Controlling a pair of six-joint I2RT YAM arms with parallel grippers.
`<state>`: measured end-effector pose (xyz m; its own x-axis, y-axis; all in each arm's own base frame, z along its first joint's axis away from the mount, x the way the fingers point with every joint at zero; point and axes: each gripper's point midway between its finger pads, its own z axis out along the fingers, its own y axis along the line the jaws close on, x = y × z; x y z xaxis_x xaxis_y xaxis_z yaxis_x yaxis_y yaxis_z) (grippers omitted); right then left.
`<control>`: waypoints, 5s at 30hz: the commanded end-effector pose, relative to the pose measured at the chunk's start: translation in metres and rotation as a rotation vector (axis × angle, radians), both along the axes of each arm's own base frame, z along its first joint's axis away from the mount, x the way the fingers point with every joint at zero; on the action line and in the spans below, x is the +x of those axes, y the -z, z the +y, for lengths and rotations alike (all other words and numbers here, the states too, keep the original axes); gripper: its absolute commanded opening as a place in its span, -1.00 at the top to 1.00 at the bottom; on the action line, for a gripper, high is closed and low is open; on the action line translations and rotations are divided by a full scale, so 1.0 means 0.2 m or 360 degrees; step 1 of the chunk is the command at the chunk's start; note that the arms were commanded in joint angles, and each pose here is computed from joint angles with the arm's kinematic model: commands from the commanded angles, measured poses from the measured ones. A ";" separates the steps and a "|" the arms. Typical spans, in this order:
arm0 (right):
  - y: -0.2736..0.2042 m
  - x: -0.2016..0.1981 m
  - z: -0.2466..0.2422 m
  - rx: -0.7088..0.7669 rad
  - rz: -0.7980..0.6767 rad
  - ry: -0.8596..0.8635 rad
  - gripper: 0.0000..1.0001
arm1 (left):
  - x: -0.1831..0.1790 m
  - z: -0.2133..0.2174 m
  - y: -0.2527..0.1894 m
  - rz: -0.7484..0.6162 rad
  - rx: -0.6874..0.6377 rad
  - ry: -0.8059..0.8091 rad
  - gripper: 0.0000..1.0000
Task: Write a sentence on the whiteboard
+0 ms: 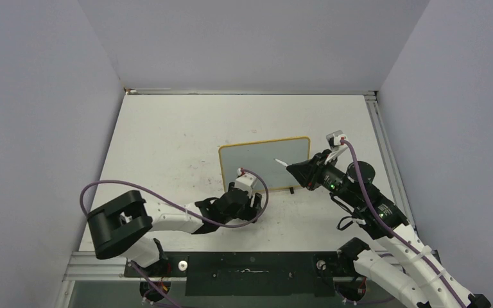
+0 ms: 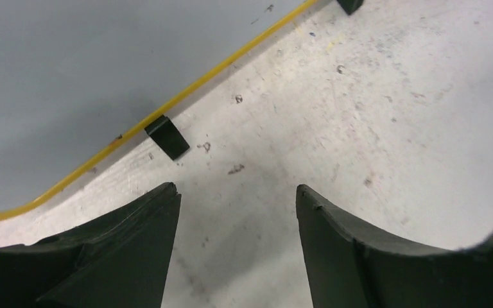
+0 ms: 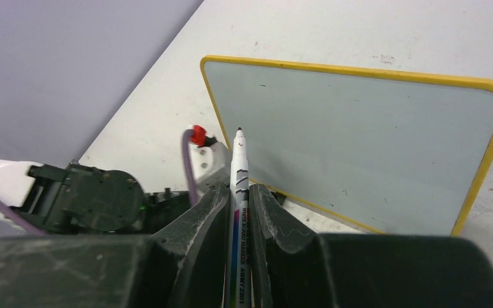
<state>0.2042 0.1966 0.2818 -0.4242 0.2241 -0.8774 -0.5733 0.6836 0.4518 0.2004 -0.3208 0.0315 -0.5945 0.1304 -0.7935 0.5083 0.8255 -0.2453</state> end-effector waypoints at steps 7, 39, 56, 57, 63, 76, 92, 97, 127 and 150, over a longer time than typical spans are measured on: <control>-0.04 0.06 0.01 0.0047 -0.0131 0.0051 0.89 | -0.21 0.25 -0.37 0.0192 -0.0034 0.0112 -0.35; 0.17 0.12 0.55 -0.0051 -0.0459 0.0103 0.89 | 0.45 0.48 -0.95 -0.0084 -0.0512 0.0572 0.24; 0.22 0.11 0.66 -0.0348 -0.0543 0.0270 0.89 | 0.54 0.51 -0.85 -0.0044 -0.0450 0.0421 0.55; 0.23 0.11 0.67 -0.0372 -0.0545 0.0290 0.89 | 0.54 0.51 -0.84 -0.0043 -0.0450 0.0421 0.57; 0.23 0.07 0.72 -0.0516 -0.0578 0.0401 0.89 | 0.54 0.48 -0.82 -0.0017 -0.0457 0.0426 0.67; 0.27 0.05 0.74 -0.0482 -0.0528 0.0426 0.89 | 0.55 0.46 -0.81 0.0006 -0.0478 0.0405 0.28; 0.25 0.05 0.70 -0.0444 -0.0521 0.0436 0.89 | 0.58 0.60 -0.85 -0.0129 -0.0343 0.0319 -0.08; 0.24 0.04 0.69 -0.0415 -0.0525 0.0432 0.89 | 0.62 0.53 -0.90 -0.0125 -0.0469 0.0468 -0.11; 0.22 0.01 0.63 -0.0354 -0.0515 0.0401 0.89 | 0.43 0.42 -0.79 0.0027 -0.0669 0.0692 0.48; 0.21 0.05 0.63 -0.0345 -0.0544 0.0414 0.89 | 0.44 0.44 -0.62 0.0192 -0.0547 0.0635 1.00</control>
